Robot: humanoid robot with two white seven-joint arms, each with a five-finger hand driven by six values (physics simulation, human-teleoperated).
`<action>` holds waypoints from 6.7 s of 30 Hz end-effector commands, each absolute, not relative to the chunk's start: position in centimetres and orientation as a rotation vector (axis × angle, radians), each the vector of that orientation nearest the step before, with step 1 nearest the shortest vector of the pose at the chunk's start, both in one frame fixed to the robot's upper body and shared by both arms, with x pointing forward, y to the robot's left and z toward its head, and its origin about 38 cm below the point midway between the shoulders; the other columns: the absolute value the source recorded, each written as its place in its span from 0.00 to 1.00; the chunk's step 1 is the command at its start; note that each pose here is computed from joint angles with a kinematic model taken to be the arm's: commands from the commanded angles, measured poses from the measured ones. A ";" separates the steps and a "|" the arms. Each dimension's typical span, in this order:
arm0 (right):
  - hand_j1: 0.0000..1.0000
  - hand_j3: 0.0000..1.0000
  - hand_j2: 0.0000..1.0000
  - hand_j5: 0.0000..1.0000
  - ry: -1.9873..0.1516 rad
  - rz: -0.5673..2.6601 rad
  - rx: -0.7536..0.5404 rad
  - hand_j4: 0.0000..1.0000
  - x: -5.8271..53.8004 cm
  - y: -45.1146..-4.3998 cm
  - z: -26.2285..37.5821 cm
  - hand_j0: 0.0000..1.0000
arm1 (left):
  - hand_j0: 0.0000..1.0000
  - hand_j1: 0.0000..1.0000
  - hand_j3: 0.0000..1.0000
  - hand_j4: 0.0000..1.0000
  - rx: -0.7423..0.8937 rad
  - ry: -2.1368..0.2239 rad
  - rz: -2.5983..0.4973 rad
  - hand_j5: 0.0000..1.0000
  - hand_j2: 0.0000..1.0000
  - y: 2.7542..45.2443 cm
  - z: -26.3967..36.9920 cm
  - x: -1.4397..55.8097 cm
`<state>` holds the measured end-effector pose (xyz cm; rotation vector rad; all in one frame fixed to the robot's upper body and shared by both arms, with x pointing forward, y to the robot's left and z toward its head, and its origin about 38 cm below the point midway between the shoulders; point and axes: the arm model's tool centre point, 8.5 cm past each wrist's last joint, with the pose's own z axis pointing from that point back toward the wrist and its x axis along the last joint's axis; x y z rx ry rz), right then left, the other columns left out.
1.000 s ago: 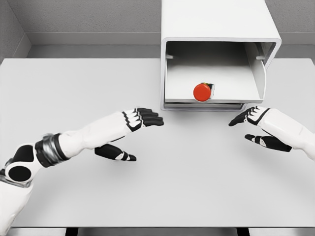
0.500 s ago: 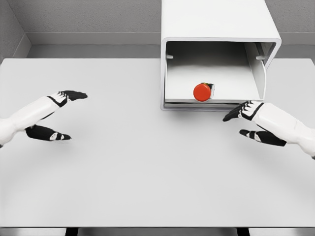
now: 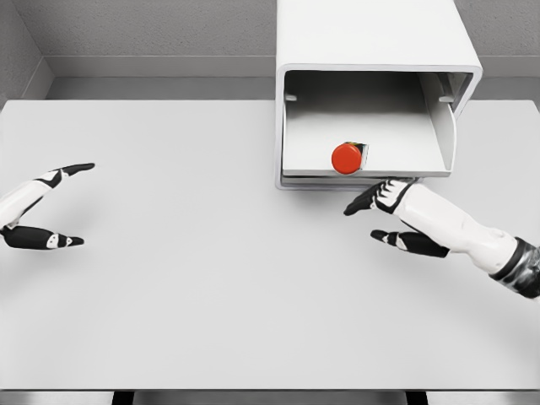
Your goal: Slide open multi-storey tabletop storage cabinets and put open load switch and slide close multi-storey tabletop storage cabinets
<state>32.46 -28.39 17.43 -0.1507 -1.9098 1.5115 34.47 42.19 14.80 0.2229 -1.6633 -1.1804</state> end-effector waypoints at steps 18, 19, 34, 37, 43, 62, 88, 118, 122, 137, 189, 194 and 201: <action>0.70 0.70 0.70 0.70 -2.000 1.506 -0.038 0.70 33.2 -23.9 17.6 0.70 | 1.00 1.00 1.00 1.00 0.227 -1.670 -1.165 1.00 1.00 42.5 15.0 34.5; 0.71 0.71 0.71 0.71 -2.001 1.506 -0.039 0.71 33.2 -23.9 17.6 0.71 | 1.00 1.00 1.00 1.00 0.227 -1.670 -1.165 1.00 1.00 42.5 15.0 34.5; 0.73 0.73 0.73 0.73 -2.025 1.519 -0.065 0.73 33.9 -24.0 18.7 0.73 | 1.00 1.00 1.00 1.00 0.226 -1.668 -1.161 1.00 1.00 42.5 14.8 34.5; 0.73 0.73 0.73 0.73 -2.027 1.527 -0.079 0.73 34.1 -24.1 19.1 0.73 | 1.00 1.00 1.00 1.00 0.226 -1.668 -1.161 1.00 1.00 42.5 14.8 34.5; 0.73 0.73 0.73 0.73 -2.024 1.542 -0.109 0.73 34.6 -24.3 19.3 0.73 | 1.00 1.00 1.00 1.00 0.225 -1.666 -1.161 1.00 1.00 42.5 14.8 34.4; 0.73 0.73 0.73 0.73 -2.014 1.635 -0.195 0.73 35.6 -25.7 21.8 0.73 | 1.00 1.00 1.00 1.00 0.223 -1.670 -1.157 1.00 1.00 42.4 14.7 34.5; 0.62 0.62 0.62 0.62 -1.948 1.579 -0.201 0.62 34.6 -30.2 22.6 0.62 | 1.00 1.00 1.00 1.00 0.222 -1.673 -1.154 1.00 1.00 42.4 14.7 34.4; 0.73 0.73 0.73 0.73 -1.867 1.575 -0.221 0.73 33.2 -31.9 20.6 0.73 | 1.00 1.00 1.00 1.00 0.238 -1.663 -1.144 1.00 1.00 43.0 14.7 34.2; 0.74 0.74 0.74 0.74 -1.871 1.578 -0.215 0.74 33.2 -31.5 20.4 0.74 | 1.00 1.00 1.00 1.00 0.238 -1.663 -1.144 1.00 1.00 43.0 14.7 34.2; 0.81 0.81 0.81 0.81 -1.848 1.610 -0.174 0.81 33.0 -30.3 19.0 0.81 | 1.00 1.00 1.00 1.00 0.238 -1.663 -1.144 1.00 1.00 43.0 14.7 34.2; 0.64 0.64 0.64 0.64 -1.747 1.616 -0.229 0.64 32.0 -34.9 20.6 0.64 | 1.00 1.00 1.00 1.00 0.239 -1.661 -1.141 1.00 1.00 43.1 14.6 34.2; 0.66 0.66 0.66 0.66 -1.734 1.624 -0.233 0.66 31.9 -35.2 20.6 0.66 | 1.00 1.00 1.00 1.00 0.239 -1.661 -1.141 1.00 1.00 43.1 14.6 34.2; 0.70 0.70 0.70 0.70 -1.856 1.526 -0.346 0.70 33.1 -36.9 25.0 0.70 | 1.00 1.00 1.00 1.00 0.239 -1.661 -1.141 1.00 1.00 43.1 14.6 34.2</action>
